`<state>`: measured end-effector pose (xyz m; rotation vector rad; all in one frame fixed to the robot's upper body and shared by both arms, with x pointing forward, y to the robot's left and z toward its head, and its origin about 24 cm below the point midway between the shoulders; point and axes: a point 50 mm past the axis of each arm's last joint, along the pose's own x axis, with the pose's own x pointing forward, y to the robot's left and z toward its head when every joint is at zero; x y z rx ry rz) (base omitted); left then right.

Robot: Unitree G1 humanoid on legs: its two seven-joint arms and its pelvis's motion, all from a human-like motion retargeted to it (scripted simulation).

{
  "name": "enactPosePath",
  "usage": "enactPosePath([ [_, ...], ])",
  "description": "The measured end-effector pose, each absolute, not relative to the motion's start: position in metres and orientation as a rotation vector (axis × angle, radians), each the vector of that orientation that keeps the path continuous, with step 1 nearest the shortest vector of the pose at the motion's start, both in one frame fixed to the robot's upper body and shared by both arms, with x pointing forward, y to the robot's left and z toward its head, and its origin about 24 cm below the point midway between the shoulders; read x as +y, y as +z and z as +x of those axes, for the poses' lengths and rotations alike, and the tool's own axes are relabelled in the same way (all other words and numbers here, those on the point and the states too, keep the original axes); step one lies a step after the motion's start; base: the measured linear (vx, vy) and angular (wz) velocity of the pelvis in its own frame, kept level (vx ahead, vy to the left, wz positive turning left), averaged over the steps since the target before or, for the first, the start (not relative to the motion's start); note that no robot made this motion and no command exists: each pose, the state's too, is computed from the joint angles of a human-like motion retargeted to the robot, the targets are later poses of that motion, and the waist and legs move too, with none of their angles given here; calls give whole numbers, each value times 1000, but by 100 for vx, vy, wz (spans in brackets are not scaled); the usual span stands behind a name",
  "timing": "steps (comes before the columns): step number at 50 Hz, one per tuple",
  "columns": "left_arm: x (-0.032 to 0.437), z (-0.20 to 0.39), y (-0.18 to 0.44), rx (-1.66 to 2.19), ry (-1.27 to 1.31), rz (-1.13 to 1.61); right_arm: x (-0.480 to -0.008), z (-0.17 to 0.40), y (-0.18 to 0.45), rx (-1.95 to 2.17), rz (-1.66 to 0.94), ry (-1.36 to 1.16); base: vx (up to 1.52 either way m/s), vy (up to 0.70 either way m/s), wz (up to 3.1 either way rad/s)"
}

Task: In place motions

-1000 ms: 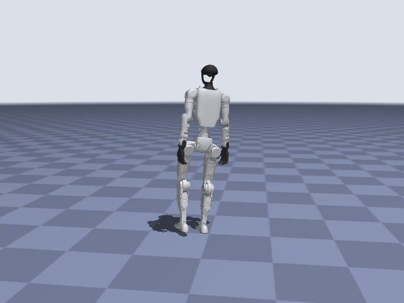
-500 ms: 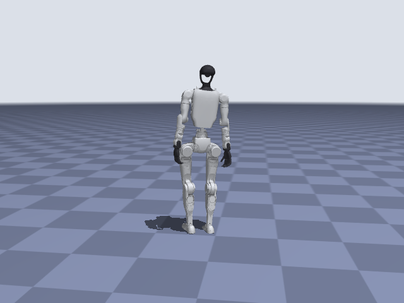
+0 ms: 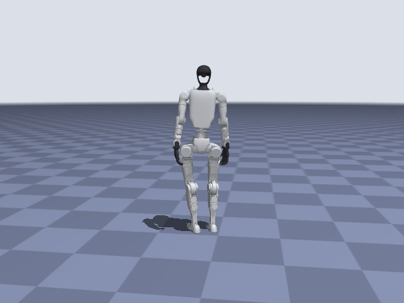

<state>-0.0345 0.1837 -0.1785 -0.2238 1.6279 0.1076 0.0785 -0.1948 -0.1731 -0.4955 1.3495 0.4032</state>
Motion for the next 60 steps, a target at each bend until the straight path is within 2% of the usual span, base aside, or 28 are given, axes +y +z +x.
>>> enactPosePath([
  [7,200,-14,-177,1581,77,-201,-192,80,-173,1330,-550,437,-19,-7,-104],
  [13,212,1,-176,1542,92,-147,-204,58,-175,1414,-567,376,-18,-7,-145],
  [27,170,4,-182,1424,253,-408,-220,21,-175,1556,-484,215,-10,-8,-125],
  [33,173,-6,-181,1514,190,-387,-215,10,-176,1589,-461,243,-3,-17,-61],
  [49,178,-18,-181,1555,234,-341,-201,44,-177,1465,-439,323,-2,-18,-66],
  [60,183,-13,-181,1530,277,-291,-209,34,-177,1509,-442,297,1,-11,-65],
])
